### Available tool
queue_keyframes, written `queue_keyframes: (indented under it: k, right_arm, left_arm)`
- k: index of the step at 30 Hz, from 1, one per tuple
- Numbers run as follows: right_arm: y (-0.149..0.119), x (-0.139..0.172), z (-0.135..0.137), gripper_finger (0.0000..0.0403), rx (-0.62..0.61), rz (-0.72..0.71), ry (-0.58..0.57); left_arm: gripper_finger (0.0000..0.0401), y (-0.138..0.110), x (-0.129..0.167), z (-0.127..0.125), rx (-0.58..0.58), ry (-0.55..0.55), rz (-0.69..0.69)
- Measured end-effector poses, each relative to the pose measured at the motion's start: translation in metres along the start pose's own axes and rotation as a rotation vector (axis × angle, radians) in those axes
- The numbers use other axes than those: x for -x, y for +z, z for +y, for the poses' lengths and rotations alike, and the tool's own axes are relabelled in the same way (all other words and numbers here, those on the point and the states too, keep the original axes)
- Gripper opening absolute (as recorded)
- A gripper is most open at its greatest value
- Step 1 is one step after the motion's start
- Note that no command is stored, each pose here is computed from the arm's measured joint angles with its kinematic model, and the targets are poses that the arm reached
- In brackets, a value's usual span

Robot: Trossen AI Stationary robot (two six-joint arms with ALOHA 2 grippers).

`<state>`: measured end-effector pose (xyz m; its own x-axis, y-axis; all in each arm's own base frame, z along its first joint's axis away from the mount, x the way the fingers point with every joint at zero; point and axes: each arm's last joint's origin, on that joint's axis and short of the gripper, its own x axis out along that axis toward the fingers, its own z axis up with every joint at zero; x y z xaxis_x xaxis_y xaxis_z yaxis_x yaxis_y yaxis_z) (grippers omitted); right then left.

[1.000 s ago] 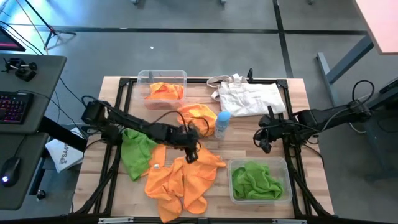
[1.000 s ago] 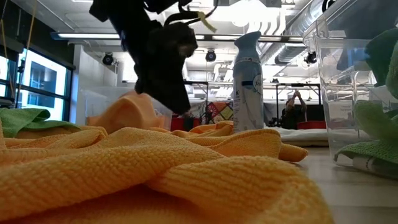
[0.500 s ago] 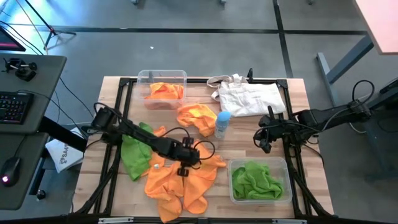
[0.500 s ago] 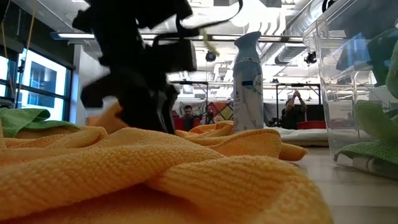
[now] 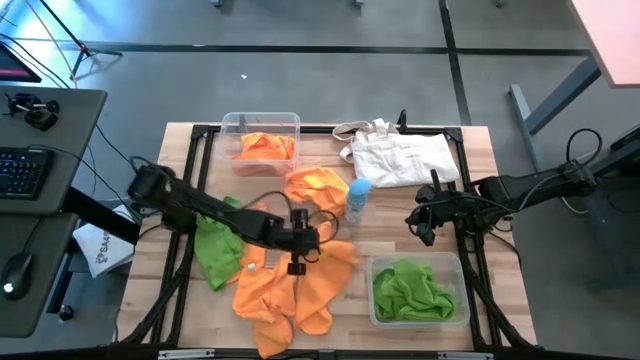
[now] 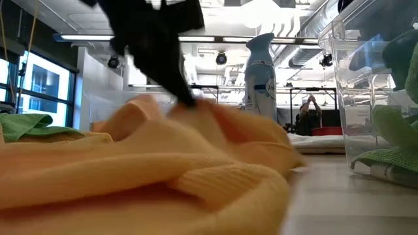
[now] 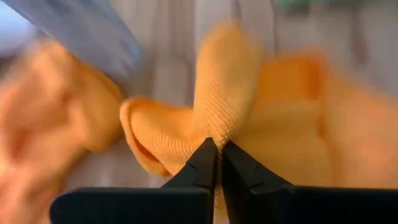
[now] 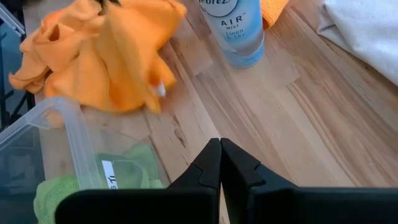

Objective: Sort microfiber towel by color & place in baskets
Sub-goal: Put the yellow microfiber towel into the top transparent bin

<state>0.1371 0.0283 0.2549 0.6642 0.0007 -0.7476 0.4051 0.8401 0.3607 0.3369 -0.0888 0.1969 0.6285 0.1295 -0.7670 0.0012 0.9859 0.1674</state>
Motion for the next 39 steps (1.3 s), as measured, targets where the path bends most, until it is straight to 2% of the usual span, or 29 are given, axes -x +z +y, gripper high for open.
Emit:
queue_keyframes:
  k: [5, 11, 13, 18, 22, 33, 39]
  right_arm:
    - [0.000, 0.000, 0.000, 0.0000, 0.000, -0.001, 0.001]
    - [0.000, 0.000, 0.000, 0.0000, 0.000, -0.001, 0.001]
    - [0.000, 0.000, 0.000, 0.0000, 0.000, -0.001, 0.001]
    - [0.000, 0.000, 0.000, 0.0000, -0.010, -0.002, 0.001]
    - [0.000, 0.000, 0.000, 0.0000, -0.037, -0.005, -0.003]
    - [0.002, 0.000, -0.002, 0.0000, -0.186, -0.071, -0.061]
    - [0.003, 0.000, -0.003, 0.0000, -0.255, -0.128, -0.105]
  left_arm:
    - [0.0001, 0.017, 0.060, 0.020, 0.080, 0.066, -0.162]
    - [0.0001, 0.018, 0.125, 0.045, 0.187, 0.212, -0.313]
    - [0.0001, 0.017, 0.142, 0.052, 0.213, 0.281, -0.362]
    - [0.0000, 0.012, 0.181, 0.077, 0.193, 0.522, -0.439]
    - [0.0000, 0.007, 0.202, 0.102, 0.199, 0.690, -0.453]
    - [0.0000, 0.006, 0.236, 0.170, 0.202, 1.040, -0.471]
    - [0.0000, 0.005, 0.244, 0.197, 0.090, 1.108, -0.481]
